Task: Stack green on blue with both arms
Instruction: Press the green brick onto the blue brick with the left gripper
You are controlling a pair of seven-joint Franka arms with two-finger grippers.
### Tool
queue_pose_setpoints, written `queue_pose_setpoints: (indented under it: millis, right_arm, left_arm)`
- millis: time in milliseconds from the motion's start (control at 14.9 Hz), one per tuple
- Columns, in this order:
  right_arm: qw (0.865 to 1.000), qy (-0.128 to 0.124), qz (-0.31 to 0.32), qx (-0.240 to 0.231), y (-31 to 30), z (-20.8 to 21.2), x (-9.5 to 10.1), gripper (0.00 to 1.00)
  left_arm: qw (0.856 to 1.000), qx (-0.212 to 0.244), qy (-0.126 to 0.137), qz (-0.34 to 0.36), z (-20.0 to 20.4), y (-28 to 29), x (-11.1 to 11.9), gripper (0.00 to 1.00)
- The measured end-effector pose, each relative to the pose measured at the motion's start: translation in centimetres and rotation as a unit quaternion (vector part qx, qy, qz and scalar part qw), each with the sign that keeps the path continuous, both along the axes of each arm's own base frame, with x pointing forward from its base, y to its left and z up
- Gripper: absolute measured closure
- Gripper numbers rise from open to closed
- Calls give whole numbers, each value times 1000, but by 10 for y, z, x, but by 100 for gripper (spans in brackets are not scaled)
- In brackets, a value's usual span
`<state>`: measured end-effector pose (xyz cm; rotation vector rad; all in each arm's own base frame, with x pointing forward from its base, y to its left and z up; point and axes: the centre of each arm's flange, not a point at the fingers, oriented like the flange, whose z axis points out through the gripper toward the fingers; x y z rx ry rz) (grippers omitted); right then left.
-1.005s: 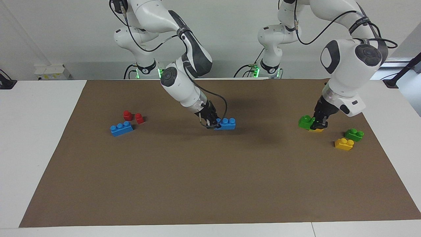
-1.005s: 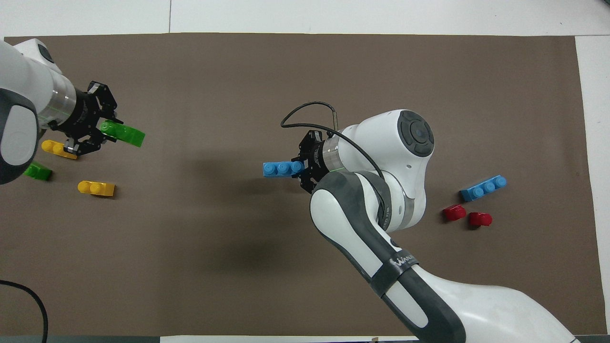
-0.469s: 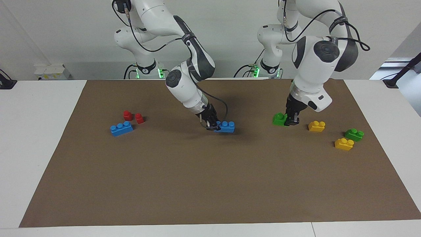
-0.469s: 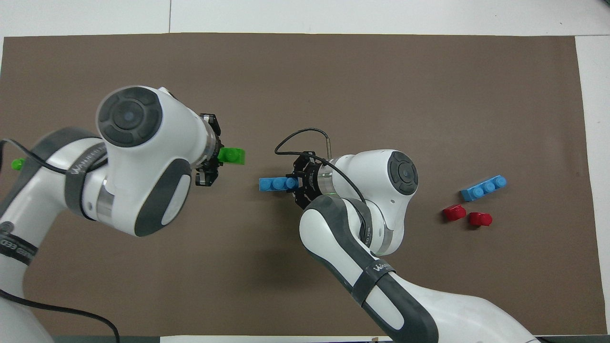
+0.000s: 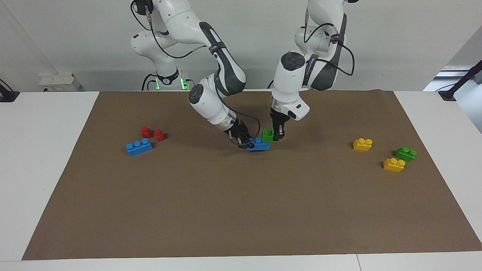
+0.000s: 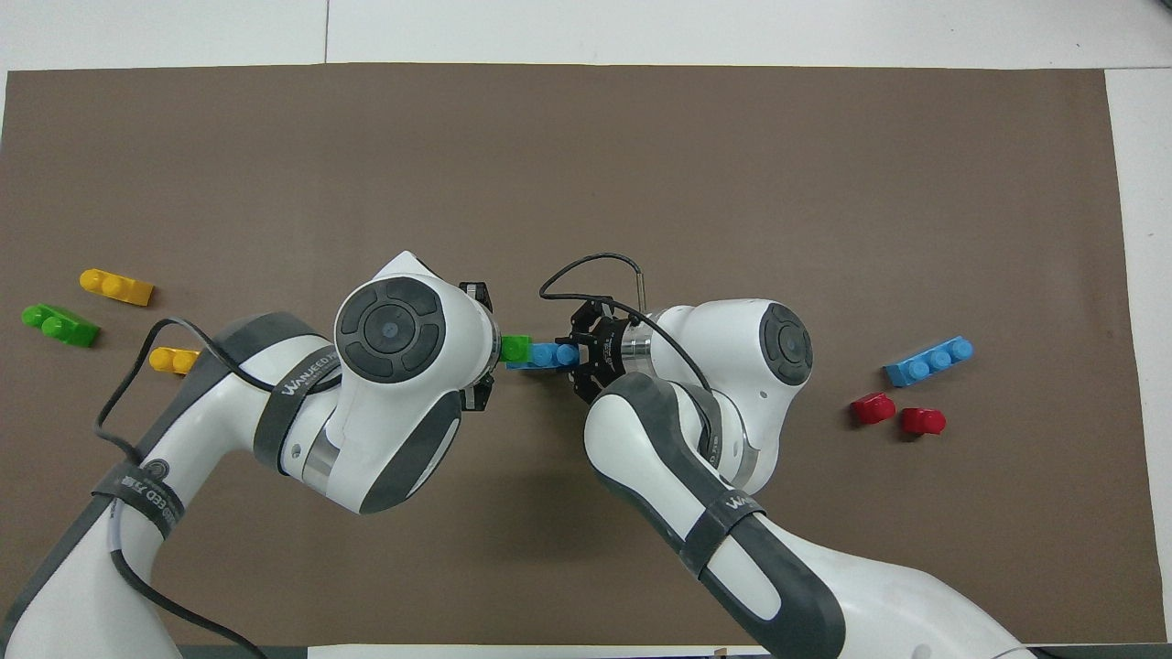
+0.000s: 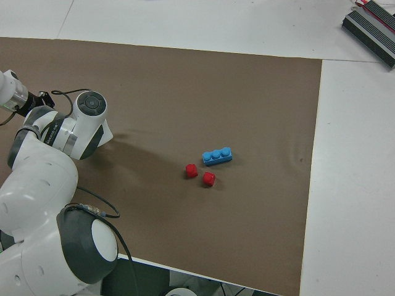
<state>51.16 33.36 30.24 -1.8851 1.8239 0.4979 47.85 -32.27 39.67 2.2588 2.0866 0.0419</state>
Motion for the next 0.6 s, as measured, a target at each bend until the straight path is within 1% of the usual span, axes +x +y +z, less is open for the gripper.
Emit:
queue_pose_setpoints:
  millis: [201, 335, 603]
  right_arm:
    - [1000, 3, -4, -5, -3, -6, -3, 66]
    - [1000, 0, -7, -8, -4, -10, -4, 66]
    - [1000, 3, -10, -9, -5, -13, -5, 66]
  left_arm:
    - [1000, -3, -2, 8, -11, -7, -10, 66]
    - [1000, -9, -8, 11, -10, -11, -11, 66]
    - [1000, -12, -12, 14, -10, -13, -12, 66]
